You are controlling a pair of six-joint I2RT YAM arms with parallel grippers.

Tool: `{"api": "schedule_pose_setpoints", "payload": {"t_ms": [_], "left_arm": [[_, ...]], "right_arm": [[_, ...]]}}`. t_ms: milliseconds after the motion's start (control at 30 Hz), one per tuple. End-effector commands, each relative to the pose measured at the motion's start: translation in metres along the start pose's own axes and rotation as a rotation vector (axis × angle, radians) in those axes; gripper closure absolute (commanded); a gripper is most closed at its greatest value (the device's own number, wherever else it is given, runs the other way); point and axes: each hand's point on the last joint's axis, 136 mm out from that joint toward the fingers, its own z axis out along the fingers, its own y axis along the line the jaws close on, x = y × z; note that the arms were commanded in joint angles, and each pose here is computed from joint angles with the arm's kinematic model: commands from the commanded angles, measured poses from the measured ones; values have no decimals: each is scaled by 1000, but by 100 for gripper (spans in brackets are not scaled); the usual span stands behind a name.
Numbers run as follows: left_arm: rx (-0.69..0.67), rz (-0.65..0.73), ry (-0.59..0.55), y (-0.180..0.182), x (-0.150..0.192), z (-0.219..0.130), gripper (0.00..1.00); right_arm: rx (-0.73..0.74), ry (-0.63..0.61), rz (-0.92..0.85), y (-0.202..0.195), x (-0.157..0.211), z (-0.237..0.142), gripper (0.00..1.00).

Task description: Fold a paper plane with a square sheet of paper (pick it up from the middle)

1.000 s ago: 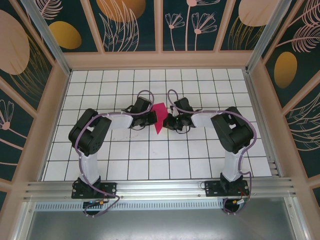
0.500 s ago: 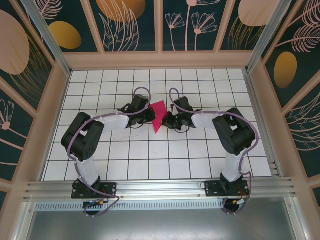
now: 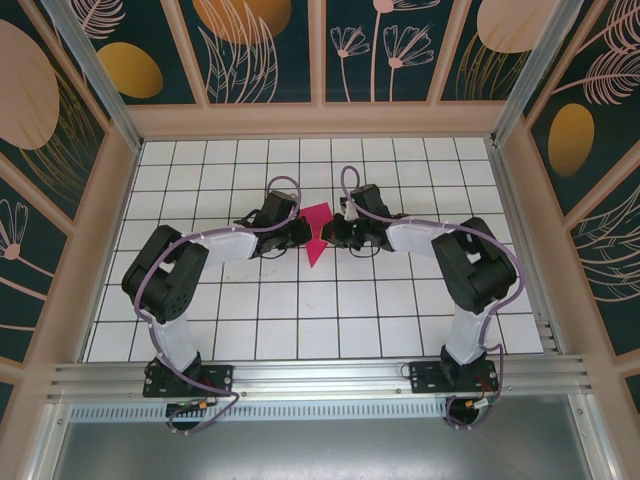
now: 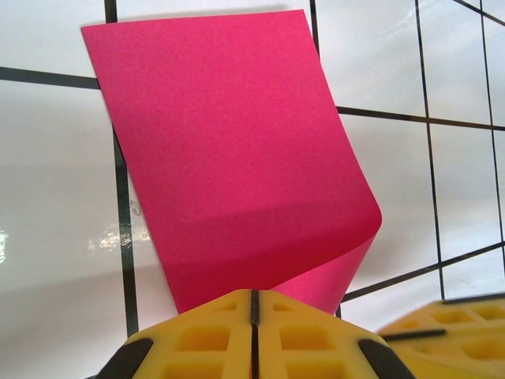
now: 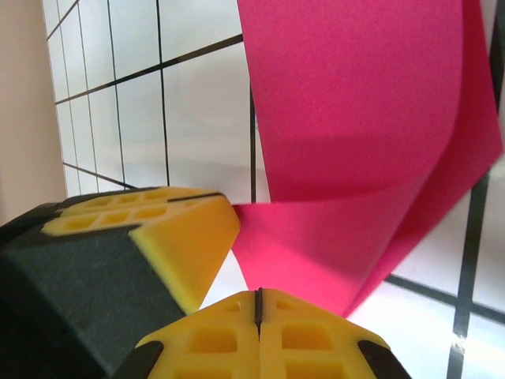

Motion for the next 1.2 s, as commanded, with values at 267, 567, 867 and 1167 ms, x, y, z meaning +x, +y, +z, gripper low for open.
{"api": "schedule_pose_setpoints", "payload": {"t_ms": [267, 567, 867, 1167], "left_arm": [[120, -68, 6, -13, 10, -12, 89], [167, -102, 64, -15, 36, -8, 93], [206, -95, 103, -24, 44, 0, 93], [104, -104, 148, -3, 61, 15, 95]], "right_arm": [[43, -4, 50, -20, -15, 30, 100], [43, 5, 65, -25, -12, 35, 100], [53, 11, 77, -28, -10, 36, 100], [22, 13, 64, -20, -10, 32, 100]]}}
